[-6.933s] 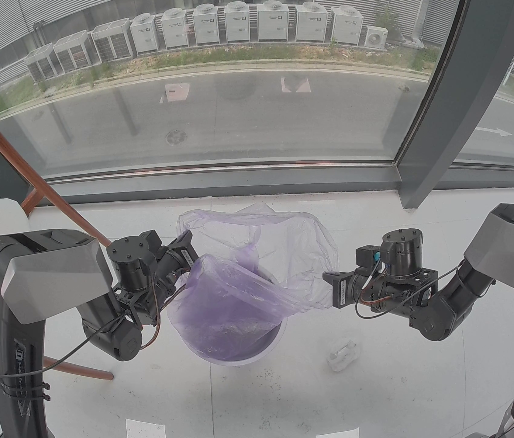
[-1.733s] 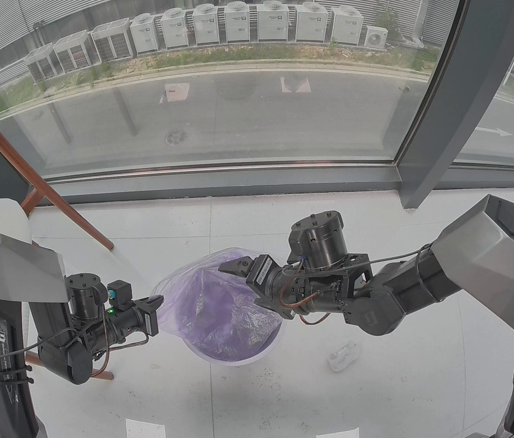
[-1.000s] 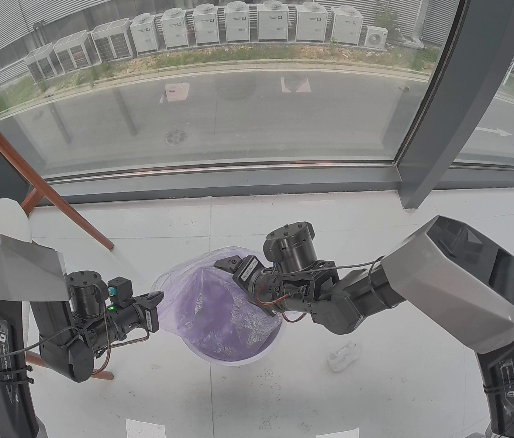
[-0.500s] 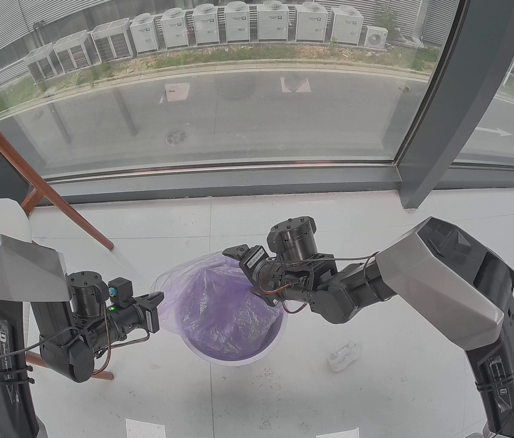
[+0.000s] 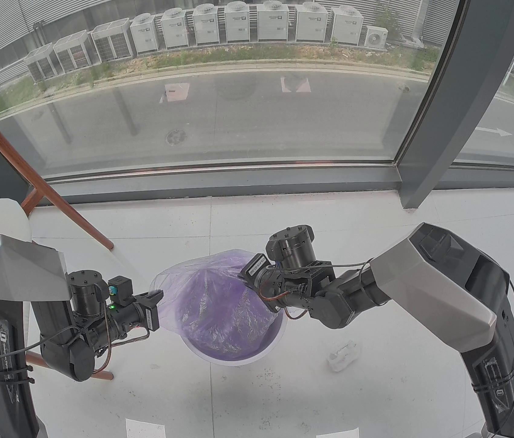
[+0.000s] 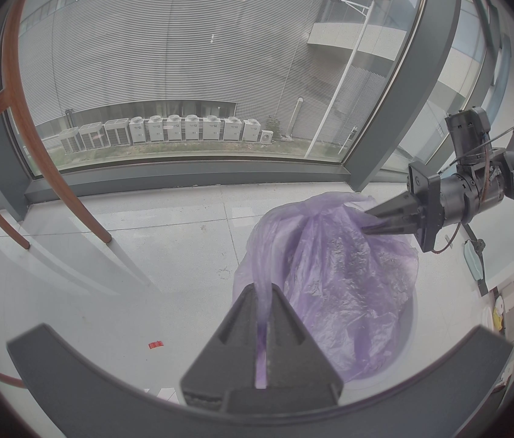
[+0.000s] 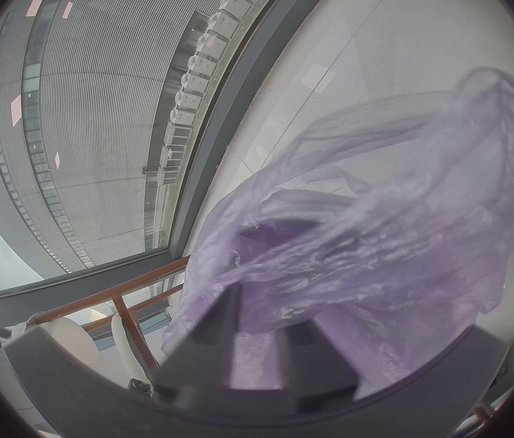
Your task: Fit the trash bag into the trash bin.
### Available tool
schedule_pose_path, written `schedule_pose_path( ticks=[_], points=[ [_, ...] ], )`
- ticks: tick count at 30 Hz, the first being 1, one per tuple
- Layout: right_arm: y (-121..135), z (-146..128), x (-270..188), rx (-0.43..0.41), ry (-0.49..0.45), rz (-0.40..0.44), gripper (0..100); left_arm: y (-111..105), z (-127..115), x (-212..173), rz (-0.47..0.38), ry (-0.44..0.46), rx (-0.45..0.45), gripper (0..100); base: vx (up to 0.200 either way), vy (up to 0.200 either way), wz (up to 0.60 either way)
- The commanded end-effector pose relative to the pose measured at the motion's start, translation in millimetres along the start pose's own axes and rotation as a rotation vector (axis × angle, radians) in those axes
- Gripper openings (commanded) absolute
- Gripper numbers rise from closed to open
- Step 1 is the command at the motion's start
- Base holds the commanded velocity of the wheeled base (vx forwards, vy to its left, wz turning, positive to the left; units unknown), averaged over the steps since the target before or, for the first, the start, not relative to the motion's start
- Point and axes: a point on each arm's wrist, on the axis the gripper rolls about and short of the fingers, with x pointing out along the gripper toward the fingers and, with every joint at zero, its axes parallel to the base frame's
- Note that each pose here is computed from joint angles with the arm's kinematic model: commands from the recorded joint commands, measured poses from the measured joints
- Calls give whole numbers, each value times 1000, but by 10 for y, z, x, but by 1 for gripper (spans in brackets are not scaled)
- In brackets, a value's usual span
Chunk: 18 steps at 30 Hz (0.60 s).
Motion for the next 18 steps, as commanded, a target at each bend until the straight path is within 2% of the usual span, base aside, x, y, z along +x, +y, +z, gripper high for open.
schedule_pose_path(
  ticks=[1,8,12,17,18],
  points=[
    [14,-40,-54,-8,10,-5,0,10,23,10,6,-21,3,0,0,0,0],
    [89,-218,-368,-118,64,-62,0,22,21,11,13,-21,5,0,0,0,0],
    [107,-512,-773,-297,160,-126,0,44,17,11,92,-20,8,0,0,0,0],
    [-58,-838,-1065,-513,271,-186,0,54,-45,-3,108,5,4,0,0,0,0],
    [-69,-866,-1096,-527,280,-187,0,54,-45,-3,108,5,4,0,0,0,0]
  ],
)
